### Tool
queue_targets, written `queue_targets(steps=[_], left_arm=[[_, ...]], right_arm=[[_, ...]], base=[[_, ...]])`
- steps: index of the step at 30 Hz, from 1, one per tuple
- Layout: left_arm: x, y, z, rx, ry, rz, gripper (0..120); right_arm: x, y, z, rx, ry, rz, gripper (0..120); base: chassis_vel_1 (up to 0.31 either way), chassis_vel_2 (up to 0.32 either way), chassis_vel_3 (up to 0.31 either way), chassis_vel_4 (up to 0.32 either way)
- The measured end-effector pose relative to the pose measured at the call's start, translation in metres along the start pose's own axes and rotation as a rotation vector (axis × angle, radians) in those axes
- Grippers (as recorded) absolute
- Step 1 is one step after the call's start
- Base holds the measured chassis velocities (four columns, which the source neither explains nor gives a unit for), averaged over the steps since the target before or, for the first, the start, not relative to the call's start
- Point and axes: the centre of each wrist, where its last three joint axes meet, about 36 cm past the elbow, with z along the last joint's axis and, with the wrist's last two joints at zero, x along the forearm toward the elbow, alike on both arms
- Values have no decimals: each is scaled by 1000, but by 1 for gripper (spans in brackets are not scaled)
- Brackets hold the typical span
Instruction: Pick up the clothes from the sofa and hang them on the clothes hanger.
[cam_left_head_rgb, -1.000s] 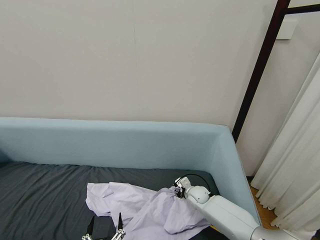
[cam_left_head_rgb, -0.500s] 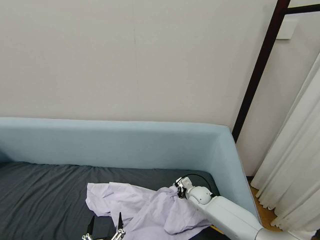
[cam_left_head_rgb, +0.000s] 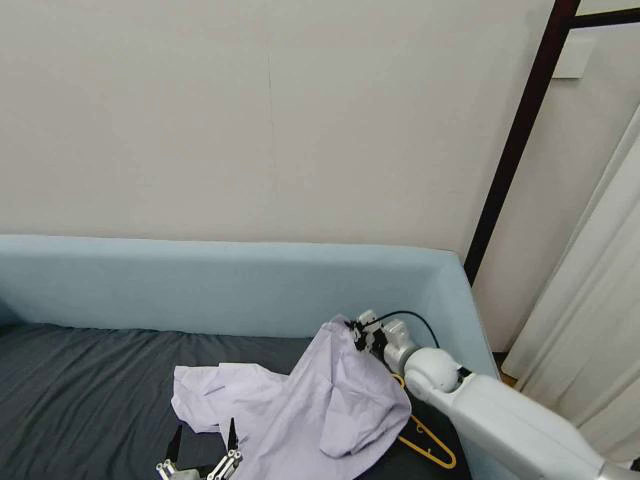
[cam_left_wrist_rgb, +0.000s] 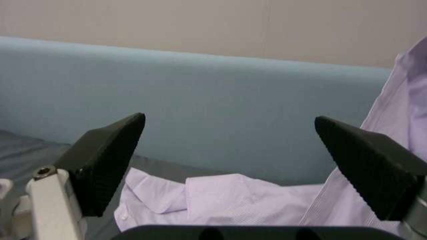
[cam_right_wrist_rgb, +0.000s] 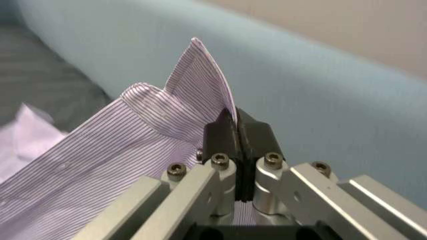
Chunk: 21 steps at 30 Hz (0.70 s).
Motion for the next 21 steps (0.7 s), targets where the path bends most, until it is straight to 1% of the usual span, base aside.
queue_targets(steps=[2, 4, 6, 7, 8, 9, 13, 15, 16, 17, 18, 19, 20, 21], left_arm=[[-4, 6, -2, 1, -5, -7, 100], [-5, 8, -3, 4, -6, -13, 100], [-5, 9, -3, 6, -6, -15, 100], [-5, 8, -4, 10, -7, -18, 100], [-5, 8, -5, 15, -9, -22, 100], [-5, 7, -5, 18, -9, -24, 100], [-5, 6, -6, 22, -10, -30, 100], [-7, 7, -8, 28, -12, -41, 100], [-7, 7, -8, 28, -12, -41, 100], [-8, 7, -9, 33, -13, -48, 100], [-11, 9, -11, 41, -14, -59, 100], [-14, 13, -14, 48, -16, -72, 100], [-18, 19, -17, 56, -15, -88, 100], [-22, 25, -20, 61, -16, -101, 100]], right_arm=[[5, -9, -28, -13, -73, -29, 0], [3, -15, -49, -12, -121, -45, 0], [2, -15, -54, -12, -134, -52, 0], [-2, -16, -68, -17, -166, -72, 0], [-6, -13, -83, -26, -202, -104, 0], [-8, -10, -91, -32, -223, -125, 0], [-11, -1, -112, -40, -274, -192, 0], [-10, 8, -136, -38, -338, -279, 0], [-10, 8, -136, -38, -338, -279, 0], [-8, 13, -146, -36, -364, -327, 0], [-4, 17, -162, -24, -410, -414, 0], [1, 15, -172, 3, -459, -498, 0], [6, 8, -171, 30, -481, -568, 0], [12, -2, -163, 50, -480, -610, 0]], base=[[0, 0, 0, 0], [0, 0, 0, 0], [0, 0, 0, 0], [0, 0, 0, 0], [0, 0, 0, 0], [0, 0, 0, 0], [0, 0, 0, 0], [0, 0, 0, 0], [0, 0, 0, 0], [0, 0, 0, 0], [0, 0, 0, 0], [0, 0, 0, 0], [0, 0, 0, 0], [0, 0, 0, 0]])
